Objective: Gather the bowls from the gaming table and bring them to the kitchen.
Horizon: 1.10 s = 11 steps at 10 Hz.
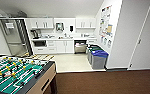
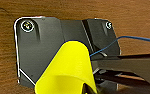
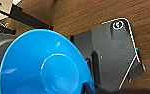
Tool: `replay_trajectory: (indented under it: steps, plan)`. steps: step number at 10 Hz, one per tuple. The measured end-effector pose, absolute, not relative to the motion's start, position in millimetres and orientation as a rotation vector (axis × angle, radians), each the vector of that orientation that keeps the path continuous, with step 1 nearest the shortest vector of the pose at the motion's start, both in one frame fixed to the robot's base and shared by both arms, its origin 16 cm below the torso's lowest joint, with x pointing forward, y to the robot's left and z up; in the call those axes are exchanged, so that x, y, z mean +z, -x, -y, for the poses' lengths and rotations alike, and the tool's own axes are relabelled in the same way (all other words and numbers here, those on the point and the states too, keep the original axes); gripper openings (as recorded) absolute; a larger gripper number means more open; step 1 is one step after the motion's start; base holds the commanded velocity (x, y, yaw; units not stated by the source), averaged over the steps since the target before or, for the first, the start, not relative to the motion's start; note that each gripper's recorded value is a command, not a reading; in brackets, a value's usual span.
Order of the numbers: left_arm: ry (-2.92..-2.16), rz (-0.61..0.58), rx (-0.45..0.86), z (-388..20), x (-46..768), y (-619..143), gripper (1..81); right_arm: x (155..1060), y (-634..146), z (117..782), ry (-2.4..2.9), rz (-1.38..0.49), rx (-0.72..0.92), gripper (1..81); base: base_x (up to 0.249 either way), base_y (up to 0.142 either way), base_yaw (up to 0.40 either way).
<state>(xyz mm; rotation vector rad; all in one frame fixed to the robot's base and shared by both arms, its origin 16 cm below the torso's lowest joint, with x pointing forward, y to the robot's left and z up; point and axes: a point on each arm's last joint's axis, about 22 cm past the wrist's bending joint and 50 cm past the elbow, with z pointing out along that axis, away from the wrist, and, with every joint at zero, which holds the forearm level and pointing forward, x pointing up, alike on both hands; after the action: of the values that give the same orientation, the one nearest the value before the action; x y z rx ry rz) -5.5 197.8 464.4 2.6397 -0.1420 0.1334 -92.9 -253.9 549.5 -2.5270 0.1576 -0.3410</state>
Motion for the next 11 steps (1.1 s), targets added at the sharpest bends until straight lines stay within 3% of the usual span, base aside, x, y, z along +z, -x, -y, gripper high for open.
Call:
replay_trajectory:
  steps: [5,7,11]
  plan:
    - [-2.629,0.14,0.129,-190.1,465.3,10.3,1.0,548.8,98.6,260.5,2.539,-0.153,-0.333,1.0,0.244,0.0,0.0]
    - [-2.659,0.144,0.134,-211.1,462.9,4.9,1.0,548.9,93.1,245.4,2.516,-0.158,-0.338,1.0,0.246,0.0,0.0]
    - [-2.652,0.144,0.127,-206.2,463.2,7.9,1.0,548.9,95.6,248.4,2.521,-0.157,-0.334,1.0,0.247,-0.112,0.0]
